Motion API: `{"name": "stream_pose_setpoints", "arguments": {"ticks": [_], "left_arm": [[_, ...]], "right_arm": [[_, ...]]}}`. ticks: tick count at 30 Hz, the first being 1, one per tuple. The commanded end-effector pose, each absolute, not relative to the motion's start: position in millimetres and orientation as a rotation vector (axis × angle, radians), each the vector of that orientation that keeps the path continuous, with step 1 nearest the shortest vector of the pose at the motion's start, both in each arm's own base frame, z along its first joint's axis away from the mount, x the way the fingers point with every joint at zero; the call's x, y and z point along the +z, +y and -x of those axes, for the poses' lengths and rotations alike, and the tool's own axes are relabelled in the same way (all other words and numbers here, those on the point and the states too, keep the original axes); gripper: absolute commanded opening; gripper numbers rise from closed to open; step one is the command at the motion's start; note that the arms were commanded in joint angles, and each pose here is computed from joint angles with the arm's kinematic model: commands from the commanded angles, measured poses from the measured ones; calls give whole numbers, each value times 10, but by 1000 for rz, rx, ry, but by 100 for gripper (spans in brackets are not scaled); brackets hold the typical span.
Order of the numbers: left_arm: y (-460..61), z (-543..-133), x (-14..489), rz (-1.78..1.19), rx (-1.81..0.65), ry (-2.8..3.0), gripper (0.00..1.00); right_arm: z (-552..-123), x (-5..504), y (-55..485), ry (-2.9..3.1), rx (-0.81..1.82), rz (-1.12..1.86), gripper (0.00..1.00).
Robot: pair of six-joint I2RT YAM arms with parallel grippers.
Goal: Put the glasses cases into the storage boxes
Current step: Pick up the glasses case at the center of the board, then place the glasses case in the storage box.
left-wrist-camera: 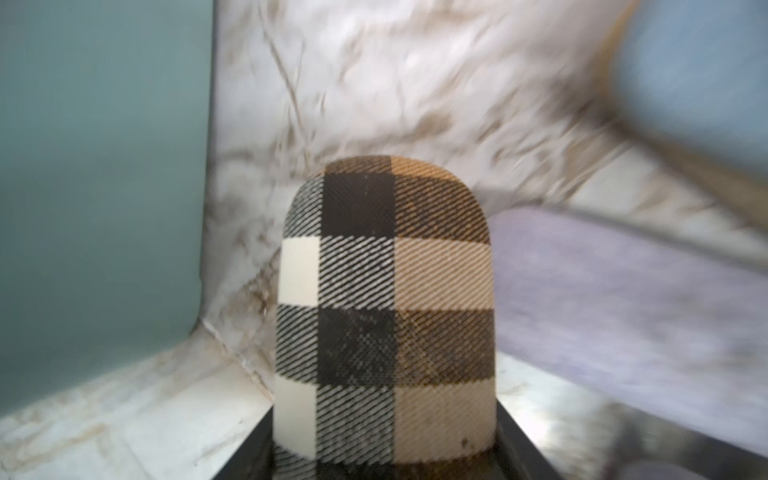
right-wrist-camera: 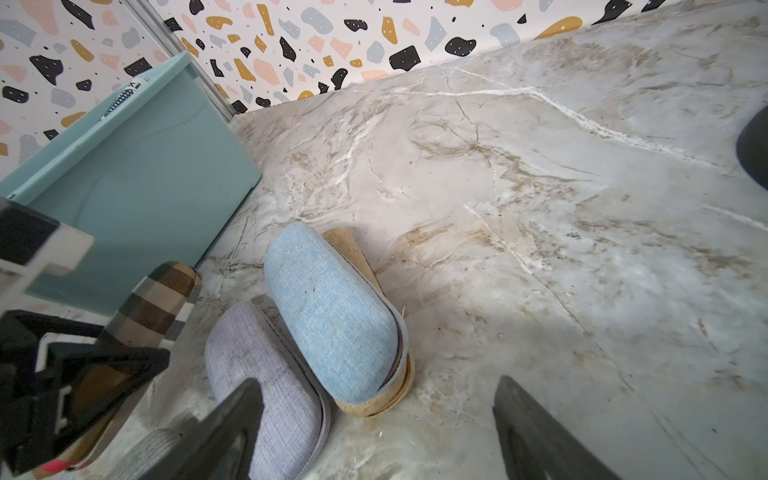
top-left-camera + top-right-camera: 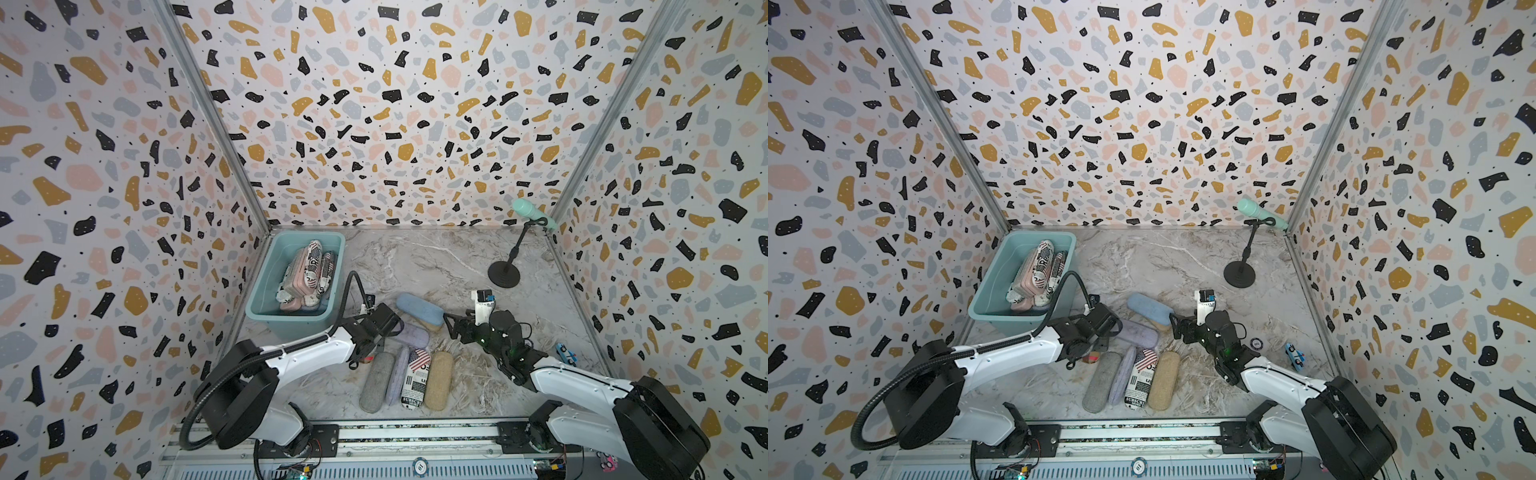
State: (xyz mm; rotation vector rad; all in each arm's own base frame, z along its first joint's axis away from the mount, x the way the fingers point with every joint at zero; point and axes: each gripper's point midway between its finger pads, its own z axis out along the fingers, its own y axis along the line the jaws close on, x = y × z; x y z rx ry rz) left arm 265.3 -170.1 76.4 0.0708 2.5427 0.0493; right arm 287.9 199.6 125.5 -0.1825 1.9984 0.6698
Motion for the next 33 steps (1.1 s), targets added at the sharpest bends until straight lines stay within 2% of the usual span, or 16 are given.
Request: {"name": "stream_pose_setpoints", "arguments": {"ticks": [1,4,8,22,27,33], "left_arm": [[-1781,-2802,1250,-94,-16,2407,56],[-1766,-2886,1631,-84,-26,2317,54],[-1567,-2965,2041,-58,88,2243,54],[-83,-3259,3062,268,482,2077,54],[293,-3428,3128,374,535,2039,53],[413,-3821,2862,332,439,2084,55]], "right_arm": [[-2861,1465,2106,1927,736,225,88],[-2711,1640,2290,1838,858,334,87],[-2481,1763,2555,1756,1050,484,88],[-2513,1752,2507,1763,1022,454,87],[-2525,1756,2492,1764,1011,445,87],[-2538,1755,2476,1771,996,439,87]]}}
